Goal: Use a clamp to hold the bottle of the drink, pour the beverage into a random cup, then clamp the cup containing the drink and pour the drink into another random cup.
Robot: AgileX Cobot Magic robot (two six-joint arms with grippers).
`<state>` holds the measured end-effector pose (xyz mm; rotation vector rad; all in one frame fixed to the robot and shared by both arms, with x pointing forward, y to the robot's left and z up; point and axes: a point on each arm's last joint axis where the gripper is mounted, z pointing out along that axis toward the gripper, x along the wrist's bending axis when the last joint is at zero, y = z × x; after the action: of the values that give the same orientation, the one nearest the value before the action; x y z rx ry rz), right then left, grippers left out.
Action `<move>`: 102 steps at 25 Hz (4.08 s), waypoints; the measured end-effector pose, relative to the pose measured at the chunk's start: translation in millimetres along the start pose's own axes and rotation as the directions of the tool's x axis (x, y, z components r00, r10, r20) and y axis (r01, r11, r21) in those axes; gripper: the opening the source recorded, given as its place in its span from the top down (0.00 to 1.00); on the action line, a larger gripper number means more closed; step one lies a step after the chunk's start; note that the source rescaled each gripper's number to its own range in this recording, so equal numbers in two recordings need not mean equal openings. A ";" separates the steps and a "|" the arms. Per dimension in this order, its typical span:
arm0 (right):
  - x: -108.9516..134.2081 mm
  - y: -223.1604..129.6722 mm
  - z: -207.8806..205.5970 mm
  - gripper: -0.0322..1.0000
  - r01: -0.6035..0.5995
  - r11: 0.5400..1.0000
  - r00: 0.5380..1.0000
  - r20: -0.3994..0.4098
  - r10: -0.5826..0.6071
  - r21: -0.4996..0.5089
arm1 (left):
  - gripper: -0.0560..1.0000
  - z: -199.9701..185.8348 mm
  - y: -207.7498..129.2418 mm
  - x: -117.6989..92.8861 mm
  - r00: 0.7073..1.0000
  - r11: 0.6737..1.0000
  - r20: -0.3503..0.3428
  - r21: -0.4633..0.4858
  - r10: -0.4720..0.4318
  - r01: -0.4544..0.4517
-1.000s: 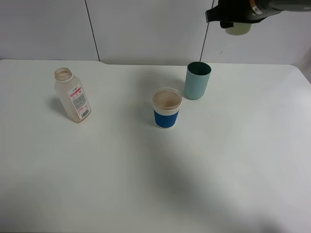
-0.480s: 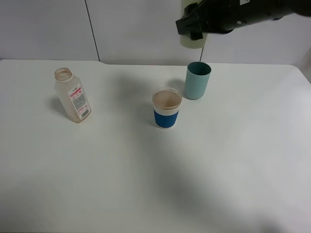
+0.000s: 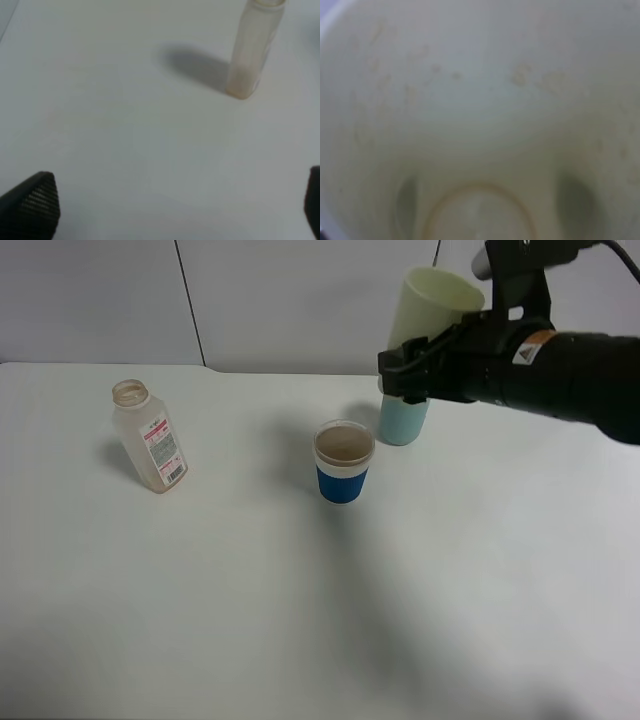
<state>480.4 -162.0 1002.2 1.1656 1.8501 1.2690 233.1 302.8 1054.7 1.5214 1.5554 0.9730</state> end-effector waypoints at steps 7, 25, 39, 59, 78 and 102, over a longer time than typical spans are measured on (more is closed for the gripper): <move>-6.7 -42.0 -15.3 0.95 0.014 1.000 0.999 0.043 -0.014 0.014 | 0.01 0.0 0.0 0.0 1.000 1.000 0.000 0.000 0.000 0.000; -54.4 -101.7 -7.8 0.95 -0.050 0.998 0.882 0.467 0.067 -0.048 | 0.01 0.0 0.0 0.0 1.000 1.000 0.000 0.000 0.000 0.000; -54.4 -142.0 17.7 0.95 -0.110 0.994 0.873 0.476 0.109 -0.026 | 0.01 0.0 0.0 0.0 1.000 1.000 0.000 0.000 0.000 0.000; -54.1 -163.5 29.0 0.96 -0.167 0.986 0.864 0.484 0.139 0.015 | 0.01 0.0 0.0 0.0 1.000 1.000 0.000 0.000 0.000 0.000; -54.4 -165.9 29.1 0.57 -0.132 0.990 0.868 0.488 0.093 0.046 | 0.01 0.0 0.0 0.0 1.000 1.000 0.000 0.000 0.000 0.000; -50.6 -90.7 -1.5 0.00 -0.054 0.999 0.900 0.434 0.048 0.002 | 0.01 0.0 0.0 0.0 1.000 1.000 0.000 0.000 0.000 0.000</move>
<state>471.6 -222.4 918.1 1.3826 1.5056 0.9259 233.1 302.8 1054.7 1.5214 1.5554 0.9730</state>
